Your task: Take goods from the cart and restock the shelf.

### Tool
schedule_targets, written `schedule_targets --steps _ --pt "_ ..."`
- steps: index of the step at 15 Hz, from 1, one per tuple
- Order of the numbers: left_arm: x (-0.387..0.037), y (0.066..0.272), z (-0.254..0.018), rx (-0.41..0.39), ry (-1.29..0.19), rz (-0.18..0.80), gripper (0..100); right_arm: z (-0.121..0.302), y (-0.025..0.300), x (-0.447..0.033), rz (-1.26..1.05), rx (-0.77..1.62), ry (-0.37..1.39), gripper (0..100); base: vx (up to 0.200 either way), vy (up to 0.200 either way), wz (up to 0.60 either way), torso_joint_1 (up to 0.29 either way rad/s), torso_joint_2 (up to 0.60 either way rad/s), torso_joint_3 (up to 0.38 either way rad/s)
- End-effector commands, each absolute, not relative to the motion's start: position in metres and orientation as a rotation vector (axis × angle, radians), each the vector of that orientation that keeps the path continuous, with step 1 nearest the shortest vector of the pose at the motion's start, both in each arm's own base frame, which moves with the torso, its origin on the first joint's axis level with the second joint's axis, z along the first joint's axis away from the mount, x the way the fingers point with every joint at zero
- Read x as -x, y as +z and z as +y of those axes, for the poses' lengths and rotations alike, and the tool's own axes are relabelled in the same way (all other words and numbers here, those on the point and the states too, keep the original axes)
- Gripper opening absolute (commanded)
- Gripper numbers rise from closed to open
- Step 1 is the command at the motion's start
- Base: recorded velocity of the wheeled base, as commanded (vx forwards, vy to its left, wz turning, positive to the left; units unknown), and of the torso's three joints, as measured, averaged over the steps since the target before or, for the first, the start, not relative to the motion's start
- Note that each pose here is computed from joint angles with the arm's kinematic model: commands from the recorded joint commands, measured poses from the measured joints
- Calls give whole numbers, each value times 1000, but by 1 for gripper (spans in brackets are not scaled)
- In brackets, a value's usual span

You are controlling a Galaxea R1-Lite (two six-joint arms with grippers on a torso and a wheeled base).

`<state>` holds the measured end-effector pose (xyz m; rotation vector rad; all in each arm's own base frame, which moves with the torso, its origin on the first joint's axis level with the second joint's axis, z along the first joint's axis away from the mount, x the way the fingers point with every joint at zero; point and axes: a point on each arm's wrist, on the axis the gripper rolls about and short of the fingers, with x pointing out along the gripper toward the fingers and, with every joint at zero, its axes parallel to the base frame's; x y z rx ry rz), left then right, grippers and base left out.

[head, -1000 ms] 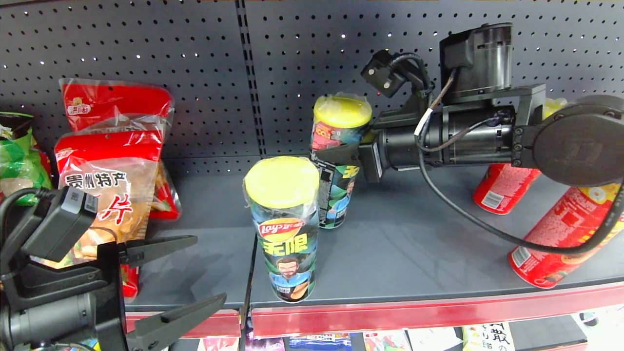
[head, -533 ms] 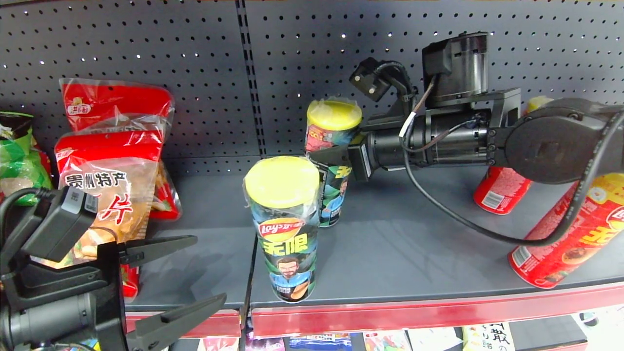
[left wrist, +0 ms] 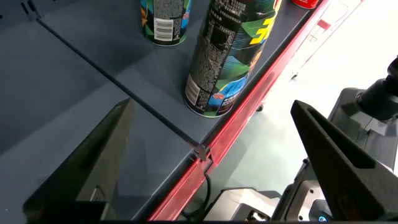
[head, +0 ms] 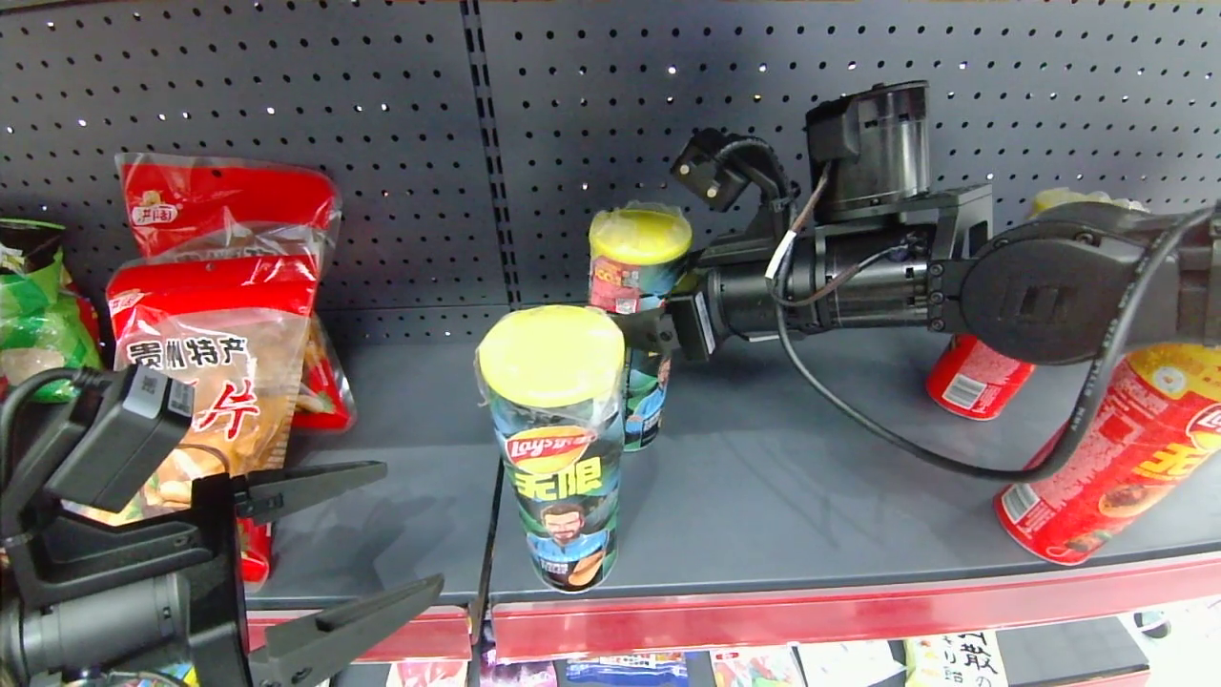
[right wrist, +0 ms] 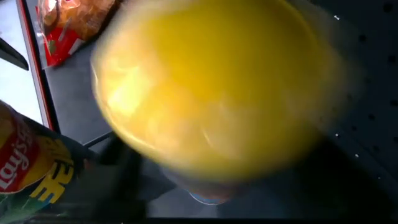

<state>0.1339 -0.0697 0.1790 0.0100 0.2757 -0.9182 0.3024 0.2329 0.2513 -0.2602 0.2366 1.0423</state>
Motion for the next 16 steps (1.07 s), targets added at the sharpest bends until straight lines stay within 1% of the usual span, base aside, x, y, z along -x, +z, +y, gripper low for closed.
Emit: schedule_targets --steps 1,4,6,12,16 --pt "-134 179 -70 -10 -918 278 100 231 250 -301 243 261 1039 100 0 0 0 0 0 0" --pt "-134 178 -70 -10 -918 279 100 225 255 -293 241 260 1037 100 0 0 0 0 0 0" --pt "-135 178 -70 -10 -914 283 100 214 259 -278 245 260 1031 100 0 0 0 0 0 0" --pt "-155 170 -65 2 -844 337 100 164 257 -211 278 265 1004 100 0 0 0 0 0 0" --pt "-170 164 -69 0 -828 387 100 130 251 -147 248 269 1068 100 0 0 0 0 0 0"
